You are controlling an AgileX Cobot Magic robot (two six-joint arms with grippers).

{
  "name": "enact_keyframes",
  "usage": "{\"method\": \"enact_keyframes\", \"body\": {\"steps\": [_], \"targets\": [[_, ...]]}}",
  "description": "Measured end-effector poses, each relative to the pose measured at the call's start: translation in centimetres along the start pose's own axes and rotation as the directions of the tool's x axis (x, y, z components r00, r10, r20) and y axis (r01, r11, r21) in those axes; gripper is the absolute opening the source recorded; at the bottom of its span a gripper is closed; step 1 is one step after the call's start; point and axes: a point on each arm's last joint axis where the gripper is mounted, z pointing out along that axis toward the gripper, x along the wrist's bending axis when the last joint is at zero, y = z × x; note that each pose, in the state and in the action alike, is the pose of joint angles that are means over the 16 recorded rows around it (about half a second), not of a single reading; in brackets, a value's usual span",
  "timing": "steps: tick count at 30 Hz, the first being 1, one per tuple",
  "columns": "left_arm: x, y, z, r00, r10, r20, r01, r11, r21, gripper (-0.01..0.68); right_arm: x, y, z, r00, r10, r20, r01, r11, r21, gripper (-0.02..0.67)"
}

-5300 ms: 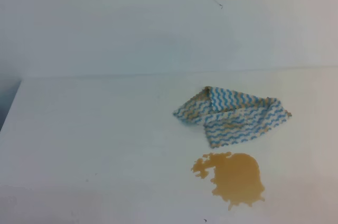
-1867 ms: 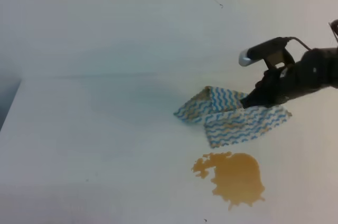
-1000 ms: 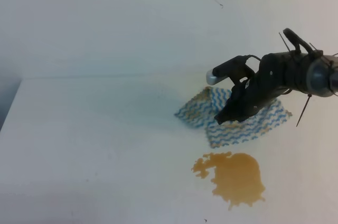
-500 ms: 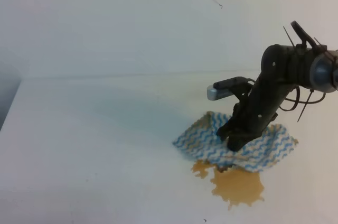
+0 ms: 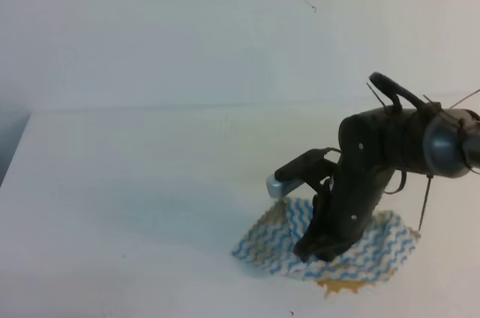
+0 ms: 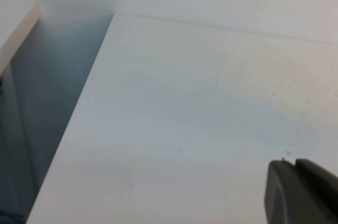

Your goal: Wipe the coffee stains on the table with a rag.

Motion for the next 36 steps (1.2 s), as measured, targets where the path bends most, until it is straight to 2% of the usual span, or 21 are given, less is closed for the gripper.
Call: {"method": "enact_keyframes", "body": {"steps": [10, 14, 18, 24, 27, 31, 36], "targets": [[0.0, 0.0, 0.0, 1.0, 0.0, 0.0, 0.0, 1.0, 0.0, -0.001, 2.1, -6.7, -0.2, 0.999, 0.022, 0.042, -0.021, 1.0, -0.018, -0.002], [0.0, 0.0, 0.0, 1.0, 0.001, 0.0, -0.001, 1.0, 0.0, -0.001, 2.5, -9.1, -0.2, 0.998, 0.051, 0.021, -0.051, 0.999, -0.009, -0.002], [0.0, 0.0, 0.0, 1.0, 0.001, 0.0, -0.001, 1.0, 0.0, -0.001, 3.1, -10.1, -0.2, 0.997, 0.075, -0.034, -0.075, 0.997, -0.017, -0.002], [0.0, 0.0, 0.0, 1.0, 0.002, 0.0, -0.002, 1.0, 0.0, -0.001, 4.1, -9.5, -0.2, 0.984, 0.092, -0.151, -0.109, 0.988, -0.11, -0.001], [0.0, 0.0, 0.0, 1.0, 0.002, 0.0, -0.002, 1.0, 0.0, -0.001, 4.2, -8.6, -0.3, 0.981, 0.088, -0.175, -0.121, 0.974, -0.19, 0.0], [0.0, 0.0, 0.0, 1.0, 0.002, 0.0, -0.002, 1.0, 0.0, -0.001, 3.8, -7.0, -0.3, 0.986, 0.077, -0.145, -0.118, 0.948, -0.296, 0.0], [0.0, 0.0, 0.0, 1.0, 0.001, 0.0, -0.001, 1.0, 0.0, -0.001, 2.6, -5.0, -0.2, 0.998, 0.063, -0.027, -0.069, 0.911, -0.406, 0.0]]}}
